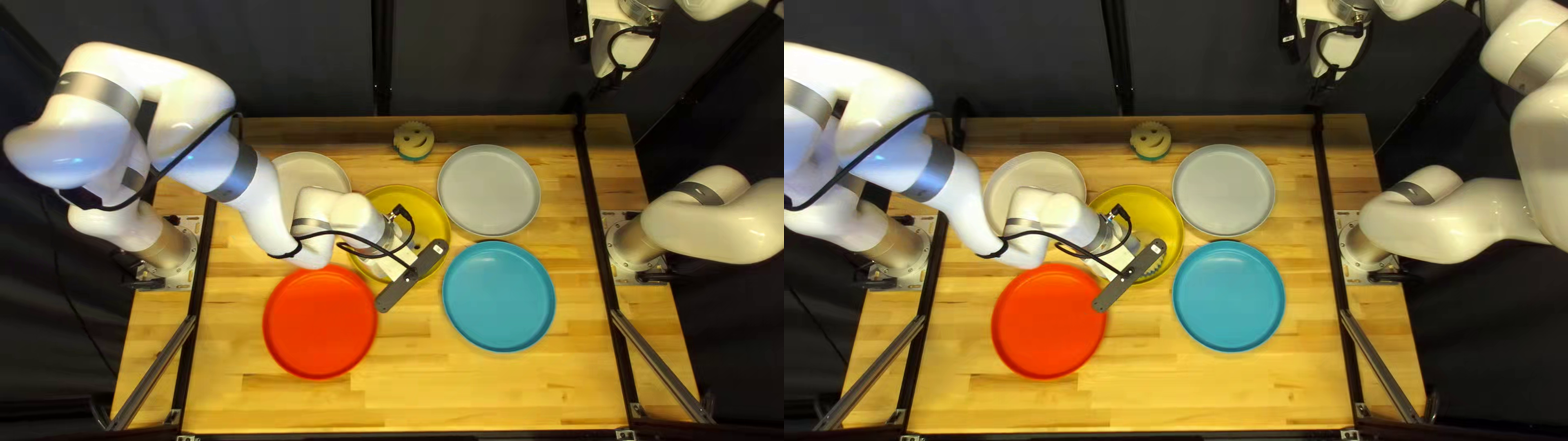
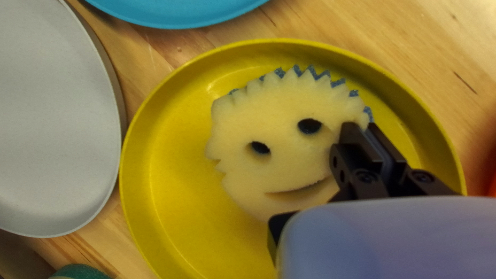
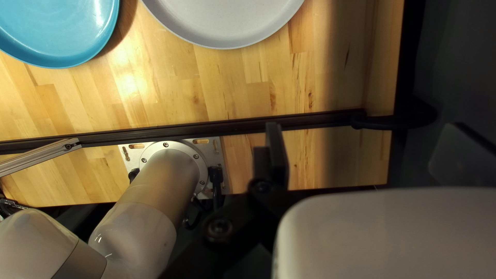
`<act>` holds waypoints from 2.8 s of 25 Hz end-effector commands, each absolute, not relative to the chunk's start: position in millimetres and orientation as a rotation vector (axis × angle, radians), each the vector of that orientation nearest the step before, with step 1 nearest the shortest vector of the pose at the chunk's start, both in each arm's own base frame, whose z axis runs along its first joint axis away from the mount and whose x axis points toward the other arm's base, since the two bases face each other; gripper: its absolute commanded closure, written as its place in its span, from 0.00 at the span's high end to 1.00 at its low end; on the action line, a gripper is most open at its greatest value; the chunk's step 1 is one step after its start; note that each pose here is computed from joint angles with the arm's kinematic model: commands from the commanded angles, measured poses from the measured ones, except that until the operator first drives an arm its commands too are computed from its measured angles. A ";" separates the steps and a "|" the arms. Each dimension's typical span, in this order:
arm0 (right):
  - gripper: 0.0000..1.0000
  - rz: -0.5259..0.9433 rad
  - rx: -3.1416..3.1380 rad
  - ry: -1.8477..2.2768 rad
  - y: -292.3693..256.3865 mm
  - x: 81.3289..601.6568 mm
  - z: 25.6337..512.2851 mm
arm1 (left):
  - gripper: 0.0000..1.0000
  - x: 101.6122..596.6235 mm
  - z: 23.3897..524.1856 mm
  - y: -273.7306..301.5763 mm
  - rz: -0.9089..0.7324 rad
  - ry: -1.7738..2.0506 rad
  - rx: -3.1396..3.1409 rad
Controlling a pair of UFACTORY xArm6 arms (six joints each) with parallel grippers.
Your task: Pick up sponge and scrub the plate
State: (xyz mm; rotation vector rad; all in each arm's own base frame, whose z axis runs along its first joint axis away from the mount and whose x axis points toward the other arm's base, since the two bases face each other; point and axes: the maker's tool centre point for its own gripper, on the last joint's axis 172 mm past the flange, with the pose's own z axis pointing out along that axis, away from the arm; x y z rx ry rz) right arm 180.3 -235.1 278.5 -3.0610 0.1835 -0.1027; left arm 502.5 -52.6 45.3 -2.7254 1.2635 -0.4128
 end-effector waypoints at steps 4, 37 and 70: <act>1.00 -0.103 -3.061 0.184 -235.1 180.3 278.5 | 0.00 466.8 45.0 -46.1 -0.369 1.225 -2.758; 1.00 -0.103 -3.061 0.184 -235.1 180.3 278.5 | 0.00 473.7 47.9 -24.8 -0.398 1.203 -2.776; 1.00 -0.103 -3.061 0.184 -235.1 180.3 278.5 | 0.00 509.6 44.2 -19.5 -0.413 1.235 -2.765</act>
